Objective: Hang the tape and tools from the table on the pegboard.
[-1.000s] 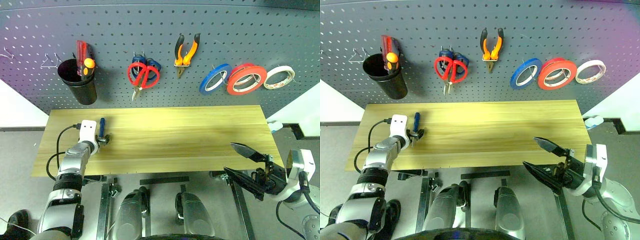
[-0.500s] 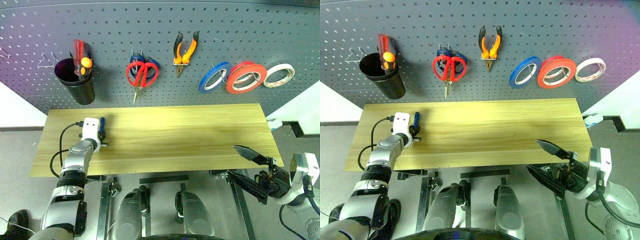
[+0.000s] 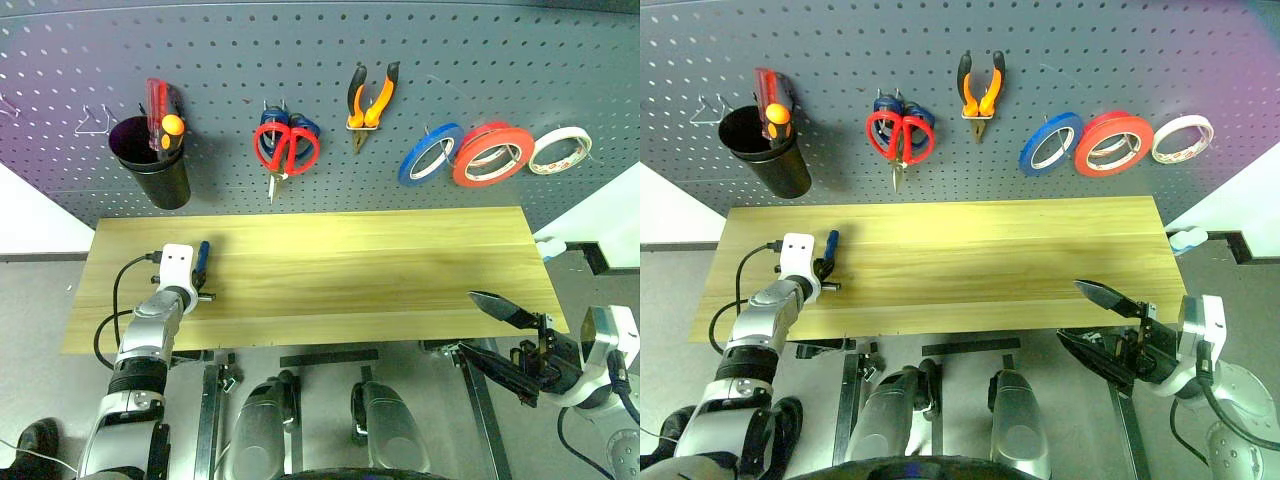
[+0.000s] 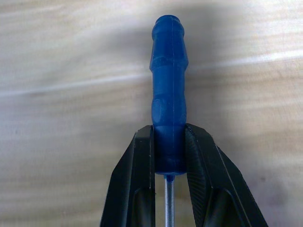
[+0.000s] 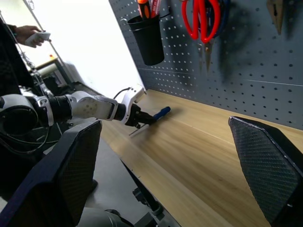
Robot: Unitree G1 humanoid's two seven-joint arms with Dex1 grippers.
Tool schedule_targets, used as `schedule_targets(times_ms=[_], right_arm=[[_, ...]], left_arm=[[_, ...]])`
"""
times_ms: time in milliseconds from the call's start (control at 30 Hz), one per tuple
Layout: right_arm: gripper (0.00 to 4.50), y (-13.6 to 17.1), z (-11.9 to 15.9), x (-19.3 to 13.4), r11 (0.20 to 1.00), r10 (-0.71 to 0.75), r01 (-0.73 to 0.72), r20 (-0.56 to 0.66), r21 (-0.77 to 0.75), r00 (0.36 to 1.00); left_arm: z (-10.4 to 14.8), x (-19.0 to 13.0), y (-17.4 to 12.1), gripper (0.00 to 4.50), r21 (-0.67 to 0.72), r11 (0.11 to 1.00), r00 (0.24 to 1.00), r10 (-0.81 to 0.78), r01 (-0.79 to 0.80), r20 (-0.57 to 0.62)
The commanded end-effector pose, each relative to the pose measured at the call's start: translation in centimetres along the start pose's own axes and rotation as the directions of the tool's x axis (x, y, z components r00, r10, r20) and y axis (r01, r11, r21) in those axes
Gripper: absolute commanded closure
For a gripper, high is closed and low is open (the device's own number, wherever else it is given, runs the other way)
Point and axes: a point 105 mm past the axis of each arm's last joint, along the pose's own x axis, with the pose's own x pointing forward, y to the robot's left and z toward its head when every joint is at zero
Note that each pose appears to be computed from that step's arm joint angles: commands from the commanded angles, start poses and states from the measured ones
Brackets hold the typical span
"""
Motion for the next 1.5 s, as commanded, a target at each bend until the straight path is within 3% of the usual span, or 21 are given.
schedule_targets(times_ms=[33, 333, 667, 1300, 1500], right_arm=[[0.0, 0.0, 0.2, 0.0, 1.0, 0.026, -0.026, 0.032, -0.01, 0.999], [0.0, -1.0, 0.2, 0.2, 0.998, 0.061, -0.059, 0.087, -0.024, 0.994], [0.0, -2.7, 0.1, 1.4, 0.995, 0.088, -0.08, 0.18, -0.051, 0.98], [0.0, -6.8, -0.7, 2.0, 0.986, 0.119, -0.091, 0.214, -0.138, 0.97], [0.0, -6.6, -0.3, 2.3, 0.984, 0.132, -0.101, 0.223, -0.146, 0.966]], left_arm=[[1.1, -0.6, -0.5, 3.97, 0.013, 1.0, 0.999, -0.01, 0.009, 0.05], [2.3, -2.5, -0.9, 3.97, 0.035, 0.999, 0.994, -0.021, 0.017, 0.106], [3.6, -5.8, -3.0, 3.97, 0.157, 0.985, 0.97, -0.105, 0.071, 0.218], [8.4, -9.0, -6.9, 3.97, 0.36, 0.927, 0.829, -0.278, 0.1, 0.485], [11.2, -10.4, -6.4, 3.97, 0.372, 0.928, 0.758, -0.246, 0.005, 0.604]])
